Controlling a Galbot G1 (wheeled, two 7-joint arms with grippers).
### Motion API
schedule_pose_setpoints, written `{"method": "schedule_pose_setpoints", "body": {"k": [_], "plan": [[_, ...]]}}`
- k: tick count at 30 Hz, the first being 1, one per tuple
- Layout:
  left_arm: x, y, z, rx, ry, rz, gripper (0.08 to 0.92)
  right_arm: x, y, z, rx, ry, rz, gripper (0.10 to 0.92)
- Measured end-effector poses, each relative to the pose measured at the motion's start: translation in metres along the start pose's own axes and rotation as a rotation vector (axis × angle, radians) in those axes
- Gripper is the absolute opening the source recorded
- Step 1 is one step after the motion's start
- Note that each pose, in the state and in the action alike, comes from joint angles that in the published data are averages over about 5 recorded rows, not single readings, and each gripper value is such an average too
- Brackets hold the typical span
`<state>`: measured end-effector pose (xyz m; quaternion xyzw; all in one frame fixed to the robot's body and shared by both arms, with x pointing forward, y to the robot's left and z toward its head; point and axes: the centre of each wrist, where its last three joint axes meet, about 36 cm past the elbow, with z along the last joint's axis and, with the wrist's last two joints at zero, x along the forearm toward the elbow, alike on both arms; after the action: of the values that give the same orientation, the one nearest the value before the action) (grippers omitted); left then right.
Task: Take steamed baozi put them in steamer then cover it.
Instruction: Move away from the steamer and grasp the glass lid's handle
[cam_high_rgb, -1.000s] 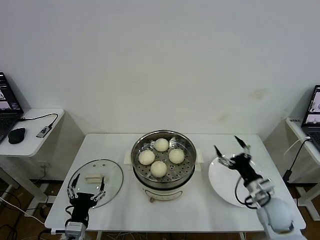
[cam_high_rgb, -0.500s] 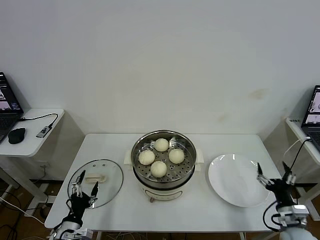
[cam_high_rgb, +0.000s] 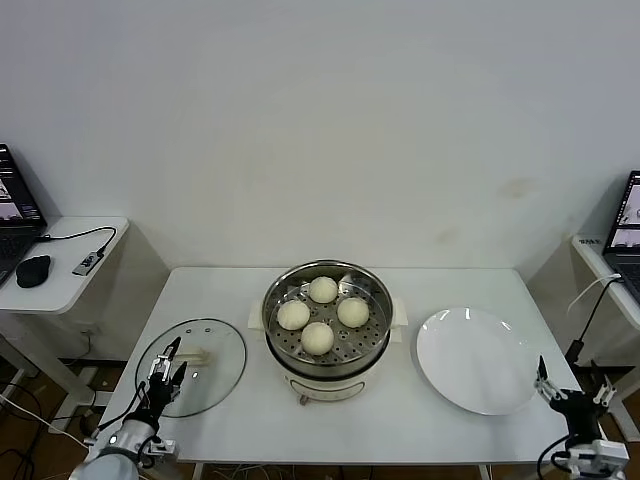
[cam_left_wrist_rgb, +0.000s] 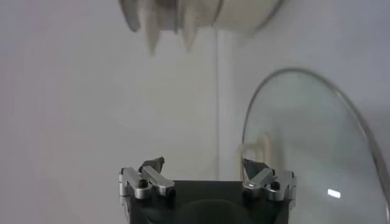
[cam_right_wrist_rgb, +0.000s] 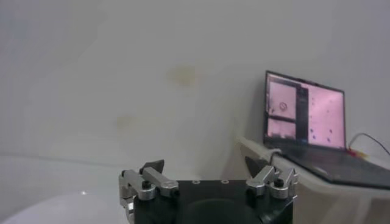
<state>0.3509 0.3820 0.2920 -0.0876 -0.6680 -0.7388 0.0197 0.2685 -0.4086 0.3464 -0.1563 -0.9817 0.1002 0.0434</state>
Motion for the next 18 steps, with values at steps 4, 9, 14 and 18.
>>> {"method": "schedule_pose_setpoints", "body": {"k": [4,9,14,18], "plan": [[-0.013,-0.002,0.005,-0.027,0.003,0.004,0.823,0.005,0.002,0.006,0.004,0.015,0.011,0.823],[-0.028,-0.003,0.008,-0.044,0.007,0.006,0.823,0.011,0.005,0.014,0.015,0.032,0.018,0.823],[-0.040,-0.005,0.012,-0.051,0.013,0.009,0.823,0.014,0.009,0.021,0.026,0.044,0.016,0.823],[-0.048,-0.007,0.015,-0.048,0.017,0.005,0.823,0.015,0.010,0.024,0.035,0.047,0.015,0.823]]}}
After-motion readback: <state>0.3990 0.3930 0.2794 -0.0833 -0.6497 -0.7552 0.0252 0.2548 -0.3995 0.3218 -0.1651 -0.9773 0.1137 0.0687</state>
